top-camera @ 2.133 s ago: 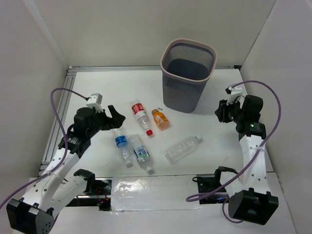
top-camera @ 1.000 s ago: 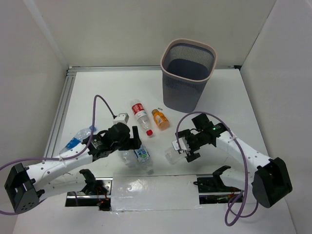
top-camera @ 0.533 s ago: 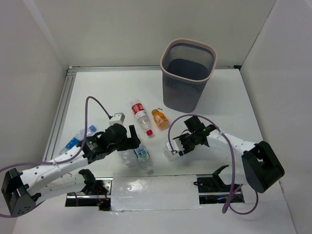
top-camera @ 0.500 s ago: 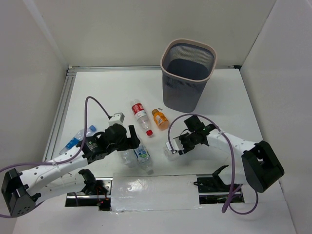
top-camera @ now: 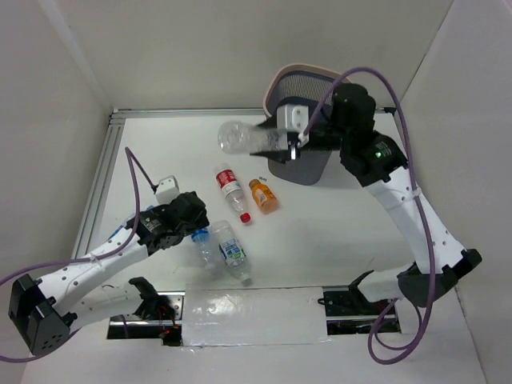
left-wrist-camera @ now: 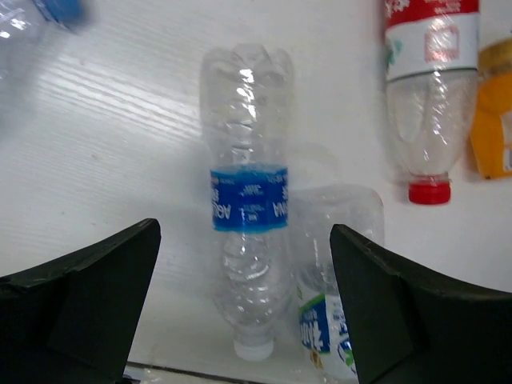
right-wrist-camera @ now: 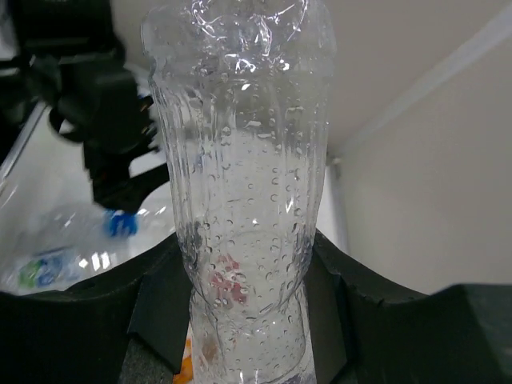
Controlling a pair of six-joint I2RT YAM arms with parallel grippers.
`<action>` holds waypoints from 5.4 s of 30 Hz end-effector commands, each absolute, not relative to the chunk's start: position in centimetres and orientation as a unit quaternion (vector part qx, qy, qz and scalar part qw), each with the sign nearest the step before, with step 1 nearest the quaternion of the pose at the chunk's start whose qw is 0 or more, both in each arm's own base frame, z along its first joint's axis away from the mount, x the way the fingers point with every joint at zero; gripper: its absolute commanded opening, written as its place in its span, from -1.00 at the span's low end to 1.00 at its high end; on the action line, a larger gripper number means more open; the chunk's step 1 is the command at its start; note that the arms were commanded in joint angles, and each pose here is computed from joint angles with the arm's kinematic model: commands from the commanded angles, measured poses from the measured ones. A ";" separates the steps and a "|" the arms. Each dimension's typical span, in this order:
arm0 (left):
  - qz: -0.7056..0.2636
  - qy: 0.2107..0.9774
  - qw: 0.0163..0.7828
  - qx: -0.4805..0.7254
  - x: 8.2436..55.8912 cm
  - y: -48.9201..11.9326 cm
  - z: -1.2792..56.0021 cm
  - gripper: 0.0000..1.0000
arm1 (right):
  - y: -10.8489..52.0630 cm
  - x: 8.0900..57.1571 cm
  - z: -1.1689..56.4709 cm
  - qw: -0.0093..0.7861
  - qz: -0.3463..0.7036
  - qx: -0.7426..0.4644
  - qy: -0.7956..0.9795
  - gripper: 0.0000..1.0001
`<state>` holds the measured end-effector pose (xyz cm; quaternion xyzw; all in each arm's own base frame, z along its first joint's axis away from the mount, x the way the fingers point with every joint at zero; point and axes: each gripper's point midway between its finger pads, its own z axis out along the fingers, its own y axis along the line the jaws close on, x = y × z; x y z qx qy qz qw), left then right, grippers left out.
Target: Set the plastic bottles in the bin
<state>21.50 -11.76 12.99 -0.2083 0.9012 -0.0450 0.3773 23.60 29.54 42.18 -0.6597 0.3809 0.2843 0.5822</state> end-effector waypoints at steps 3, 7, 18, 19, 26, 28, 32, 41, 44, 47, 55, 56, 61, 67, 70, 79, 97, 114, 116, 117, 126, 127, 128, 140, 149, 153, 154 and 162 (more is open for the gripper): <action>-0.013 0.886 0.411 -0.214 24.5 -9.7 14.0 1.00 | 29.6 31.5 49.8 0.675 0.269 -0.538 0.427 -0.40; -0.019 0.898 0.391 -0.204 25.8 -9.2 11.7 1.00 | 24.0 41.2 49.1 0.713 0.177 -0.470 0.489 -0.26; -0.004 0.917 0.350 -0.194 27.1 -9.6 7.1 1.00 | 17.8 49.2 43.0 0.666 0.153 -0.432 0.589 1.00; -0.003 0.917 0.349 -0.194 27.3 -9.7 6.9 1.00 | 17.9 48.6 43.2 0.667 0.163 -0.427 0.589 1.00; 0.006 0.935 0.304 -0.185 27.2 -10.6 3.7 0.71 | 18.9 39.6 47.4 0.665 0.245 -0.449 0.544 1.00; 0.004 0.938 0.298 -0.178 27.0 -11.0 3.5 0.22 | 19.2 36.9 48.4 0.660 0.266 -0.463 0.529 1.00; -0.015 0.931 0.320 -0.174 27.3 -11.4 5.9 -0.44 | 19.7 33.3 45.4 0.613 0.307 -0.483 0.545 0.78; -0.148 0.850 0.494 -0.108 31.0 -15.0 26.9 -0.83 | 18.3 28.6 37.0 0.582 0.283 -0.500 0.575 -0.83; -0.222 0.806 0.546 -0.055 33.2 -18.5 34.3 -0.86 | 17.5 26.9 34.1 0.573 0.268 -0.501 0.591 -0.96; -0.308 0.745 0.592 0.008 35.5 -23.3 41.4 -0.86 | 17.1 25.0 31.0 0.554 0.268 -0.511 0.600 -1.00; -0.461 0.559 0.686 0.064 40.6 -32.9 55.4 -0.86 | 15.6 21.8 22.2 0.486 0.250 -0.548 0.633 -0.84; -0.473 0.545 0.690 0.058 41.1 -33.4 55.7 -0.86 | 15.6 21.5 21.9 0.486 0.250 -0.548 0.633 -0.84; -0.512 0.495 0.702 -0.015 45.4 -36.1 54.5 -0.73 | 15.7 19.9 20.2 0.469 0.273 -0.543 0.641 -0.84; -0.454 0.485 0.739 -0.106 49.7 -37.7 53.6 -0.52 | 15.3 19.0 19.6 0.468 0.272 -0.539 0.645 -0.81; -0.454 0.489 0.730 -0.149 51.8 -38.1 51.9 -0.48 | 15.2 18.8 19.4 0.470 0.274 -0.537 0.645 -0.81; -0.353 0.562 0.738 -0.119 54.8 -38.2 45.6 1.00 | 15.9 19.4 19.2 0.477 0.295 -0.514 0.649 0.76; -0.135 0.730 0.663 -0.098 32.6 -14.0 35.6 1.00 | 24.5 31.3 15.6 0.478 0.222 -0.390 0.755 0.72; -0.159 0.863 0.450 -0.169 19.4 -9.9 17.2 1.00 | 27.4 37.9 8.4 0.448 0.097 -0.282 0.843 0.74; -0.161 0.871 0.436 -0.161 18.9 -10.2 16.5 1.00 | 27.2 38.2 6.4 0.427 0.083 -0.284 0.854 0.74; -0.170 0.870 0.435 -0.159 18.7 -10.3 16.7 1.00 | 27.2 38.2 6.1 0.422 0.081 -0.285 0.857 0.69; -0.221 0.873 0.407 -0.152 18.2 -12.5 16.0 1.00 | 28.6 35.0 7.6 0.402 0.115 -0.368 0.830 -0.53; -0.221 0.877 0.399 -0.148 18.2 -12.8 15.5 1.00 | 29.0 34.8 8.9 0.415 0.118 -0.376 0.820 -0.57; -0.224 0.883 0.386 -0.149 18.2 -13.4 15.1 1.00 | 29.9 33.8 11.8 0.440 0.125 -0.396 0.796 -0.57; -0.219 0.900 0.338 -0.168 18.9 -17.4 11.9 1.00 | 31.4 31.2 38.2 0.652 0.179 -0.405 0.616 -0.64; -0.187 0.907 0.340 -0.163 18.4 -22.1 11.3 1.00 | 19.0 45.1 42.2 0.689 0.051 -0.237 0.683 -0.45; -0.150 0.917 0.328 -0.172 18.3 -22.3 9.6 1.00 | 16.3 47.3 39.8 0.656 0.056 -0.244 0.712 1.00; -0.141 0.915 0.334 -0.178 18.5 -22.4 9.6 1.00 | 15.2 47.4 39.3 0.649 0.057 -0.237 0.720 1.00; -0.080 0.928 0.321 -0.170 18.6 -22.5 6.8 1.00 | 14.4 43.7 37.3 0.628 0.110 -0.241 0.732 1.00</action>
